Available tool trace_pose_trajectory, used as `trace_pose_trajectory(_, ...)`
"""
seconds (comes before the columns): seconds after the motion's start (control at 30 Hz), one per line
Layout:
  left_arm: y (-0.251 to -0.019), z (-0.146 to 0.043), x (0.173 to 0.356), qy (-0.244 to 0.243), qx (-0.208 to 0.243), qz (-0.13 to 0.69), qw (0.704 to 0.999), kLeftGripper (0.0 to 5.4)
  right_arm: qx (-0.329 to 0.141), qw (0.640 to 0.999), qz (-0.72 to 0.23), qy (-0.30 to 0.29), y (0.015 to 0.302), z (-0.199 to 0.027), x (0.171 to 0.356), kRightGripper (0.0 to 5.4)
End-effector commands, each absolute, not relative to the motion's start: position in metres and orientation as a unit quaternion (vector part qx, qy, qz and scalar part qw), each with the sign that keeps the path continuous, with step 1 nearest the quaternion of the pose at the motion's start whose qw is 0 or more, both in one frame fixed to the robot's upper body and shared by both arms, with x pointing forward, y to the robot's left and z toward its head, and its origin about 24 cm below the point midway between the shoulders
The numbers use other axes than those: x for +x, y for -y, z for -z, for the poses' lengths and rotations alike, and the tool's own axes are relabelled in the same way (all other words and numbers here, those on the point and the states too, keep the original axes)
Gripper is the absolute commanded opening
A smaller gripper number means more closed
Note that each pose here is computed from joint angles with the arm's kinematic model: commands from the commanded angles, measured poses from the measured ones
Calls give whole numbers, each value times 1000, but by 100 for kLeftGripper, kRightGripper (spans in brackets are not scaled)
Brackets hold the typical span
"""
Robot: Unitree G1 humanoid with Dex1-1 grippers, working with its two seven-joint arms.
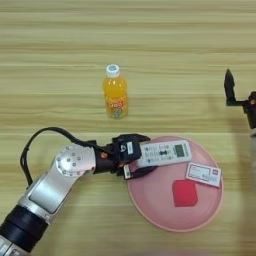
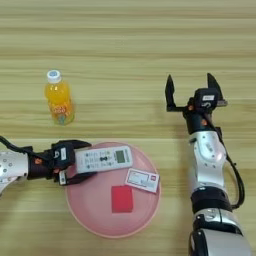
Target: Move the objects on the table
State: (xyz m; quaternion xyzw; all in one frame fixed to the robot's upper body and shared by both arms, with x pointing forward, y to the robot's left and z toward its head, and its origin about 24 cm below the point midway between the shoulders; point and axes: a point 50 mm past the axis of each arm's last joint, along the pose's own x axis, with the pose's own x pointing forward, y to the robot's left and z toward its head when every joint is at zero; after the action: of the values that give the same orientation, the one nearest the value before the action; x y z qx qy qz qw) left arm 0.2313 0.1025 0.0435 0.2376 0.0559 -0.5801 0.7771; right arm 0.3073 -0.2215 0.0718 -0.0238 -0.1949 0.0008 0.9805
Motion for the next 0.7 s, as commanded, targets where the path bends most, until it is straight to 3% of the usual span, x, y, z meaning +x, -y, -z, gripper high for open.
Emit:
trace_pose_trajectory(0.03, -102, -53, 228, -25, 229, 591, 773, 405, -24, 979, -4, 204, 219, -76, 309, 540)
trace_pose_trajectory(0.2, -103, -66, 231, 10, 205, 581, 788, 444, -25, 979, -4, 204, 219, -76, 308, 540)
trace_pose_trajectory(0.5, -108, -116, 238, 128, 95, 539, 827, 535, -27, 979, -3, 203, 223, -76, 308, 540)
trace_pose_trajectory(0.7, -108, -141, 238, 192, 49, 508, 838, 538, -27, 979, -2, 202, 224, -76, 308, 540)
